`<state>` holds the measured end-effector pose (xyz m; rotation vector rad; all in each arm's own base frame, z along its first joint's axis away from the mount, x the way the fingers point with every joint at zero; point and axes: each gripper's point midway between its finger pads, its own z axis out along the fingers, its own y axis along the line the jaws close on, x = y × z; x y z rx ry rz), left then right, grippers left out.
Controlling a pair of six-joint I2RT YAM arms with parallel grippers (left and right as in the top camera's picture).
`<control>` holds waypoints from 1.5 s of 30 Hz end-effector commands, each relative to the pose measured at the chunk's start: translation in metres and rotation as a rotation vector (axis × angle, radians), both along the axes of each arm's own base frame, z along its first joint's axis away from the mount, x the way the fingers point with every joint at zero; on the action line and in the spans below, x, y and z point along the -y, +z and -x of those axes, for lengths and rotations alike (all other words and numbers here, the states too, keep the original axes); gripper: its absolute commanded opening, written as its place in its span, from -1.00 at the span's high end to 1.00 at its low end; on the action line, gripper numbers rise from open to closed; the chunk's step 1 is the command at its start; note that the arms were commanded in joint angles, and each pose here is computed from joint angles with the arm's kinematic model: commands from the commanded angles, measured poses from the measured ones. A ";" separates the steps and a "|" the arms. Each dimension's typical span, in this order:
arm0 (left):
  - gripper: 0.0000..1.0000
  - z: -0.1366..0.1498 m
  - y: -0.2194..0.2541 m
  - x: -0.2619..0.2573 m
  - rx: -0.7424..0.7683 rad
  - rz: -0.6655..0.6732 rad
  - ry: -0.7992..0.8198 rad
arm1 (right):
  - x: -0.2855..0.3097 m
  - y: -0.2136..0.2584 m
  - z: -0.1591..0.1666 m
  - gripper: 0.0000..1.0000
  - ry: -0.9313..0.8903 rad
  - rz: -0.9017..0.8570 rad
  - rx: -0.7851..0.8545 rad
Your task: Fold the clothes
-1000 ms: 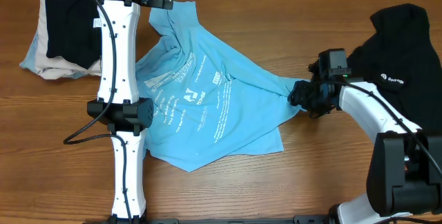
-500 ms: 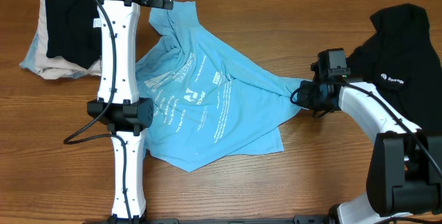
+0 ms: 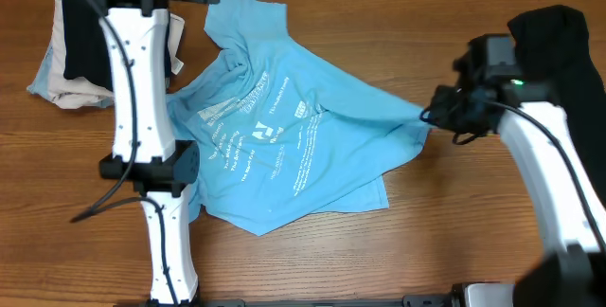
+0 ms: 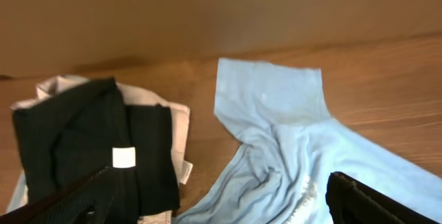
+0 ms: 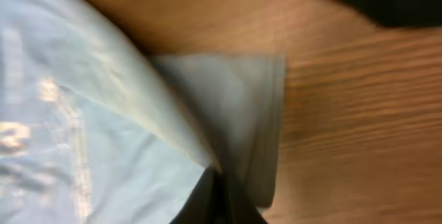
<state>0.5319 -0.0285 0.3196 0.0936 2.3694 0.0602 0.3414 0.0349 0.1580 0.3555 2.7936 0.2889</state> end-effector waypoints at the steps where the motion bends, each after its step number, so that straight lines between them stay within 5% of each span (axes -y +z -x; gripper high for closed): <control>1: -1.00 0.008 0.019 0.014 0.039 0.041 -0.089 | 0.000 0.023 0.018 0.92 -0.005 -0.010 0.013; 12: -1.00 -0.021 -0.054 0.039 -0.096 0.057 -0.176 | 0.047 0.009 0.042 0.92 -0.162 0.108 -0.096; 26: -0.98 -0.110 -0.175 0.057 -0.060 0.071 -0.280 | 0.090 0.009 0.014 0.92 -0.250 0.069 0.002; 37: -0.89 -0.101 -0.249 0.120 -0.162 0.130 -0.433 | 0.091 0.000 0.009 0.92 -0.232 0.073 -0.016; 45: -0.96 -0.087 -0.266 0.184 -0.162 0.013 -0.537 | 0.091 0.000 0.010 0.92 -0.232 0.073 -0.020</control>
